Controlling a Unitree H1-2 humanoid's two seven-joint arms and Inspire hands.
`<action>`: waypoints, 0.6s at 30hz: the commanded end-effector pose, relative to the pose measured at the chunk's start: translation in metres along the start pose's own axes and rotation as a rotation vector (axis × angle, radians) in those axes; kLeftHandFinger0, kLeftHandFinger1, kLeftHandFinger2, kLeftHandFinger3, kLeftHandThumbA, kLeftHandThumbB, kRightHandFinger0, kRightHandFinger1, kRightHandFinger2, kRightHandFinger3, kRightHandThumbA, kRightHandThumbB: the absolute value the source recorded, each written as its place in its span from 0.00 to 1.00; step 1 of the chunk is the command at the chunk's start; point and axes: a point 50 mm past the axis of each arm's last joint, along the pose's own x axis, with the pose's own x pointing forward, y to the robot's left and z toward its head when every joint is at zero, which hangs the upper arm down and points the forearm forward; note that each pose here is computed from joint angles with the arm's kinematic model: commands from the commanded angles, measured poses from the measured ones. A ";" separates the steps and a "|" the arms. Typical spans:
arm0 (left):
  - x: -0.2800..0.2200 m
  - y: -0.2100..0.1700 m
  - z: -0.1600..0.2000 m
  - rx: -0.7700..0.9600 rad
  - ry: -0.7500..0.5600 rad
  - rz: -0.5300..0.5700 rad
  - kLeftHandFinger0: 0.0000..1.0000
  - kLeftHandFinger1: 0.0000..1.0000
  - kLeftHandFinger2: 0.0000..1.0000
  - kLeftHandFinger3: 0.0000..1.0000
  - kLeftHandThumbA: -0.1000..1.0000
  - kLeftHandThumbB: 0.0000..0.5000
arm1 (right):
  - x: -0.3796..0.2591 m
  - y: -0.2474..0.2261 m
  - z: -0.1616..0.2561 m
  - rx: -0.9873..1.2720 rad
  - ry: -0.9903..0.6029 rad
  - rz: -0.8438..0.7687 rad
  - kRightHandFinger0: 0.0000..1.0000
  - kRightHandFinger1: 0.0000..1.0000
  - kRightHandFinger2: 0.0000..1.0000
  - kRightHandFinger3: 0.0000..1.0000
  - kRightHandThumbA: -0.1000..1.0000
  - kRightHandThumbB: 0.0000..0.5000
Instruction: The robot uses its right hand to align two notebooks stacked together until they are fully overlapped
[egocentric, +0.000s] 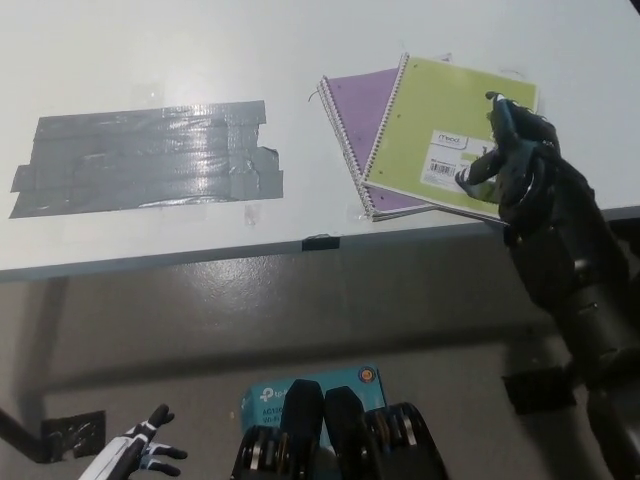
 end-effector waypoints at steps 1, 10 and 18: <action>-0.001 0.006 0.008 0.025 -0.029 0.003 0.50 0.62 0.65 0.90 1.00 0.89 | -0.002 -0.011 0.017 -0.013 -0.027 -0.068 1.00 1.00 1.00 1.00 1.00 0.80; 0.001 0.004 0.008 0.015 -0.037 -0.002 0.48 0.59 0.64 0.93 1.00 0.91 | -0.009 0.011 0.027 -0.109 -0.075 -0.034 1.00 1.00 1.00 1.00 1.00 0.80; 0.003 0.004 0.013 -0.004 -0.041 0.002 0.49 0.59 0.65 0.96 1.00 1.00 | -0.008 0.036 -0.001 -0.331 -0.089 0.024 1.00 1.00 1.00 1.00 1.00 0.83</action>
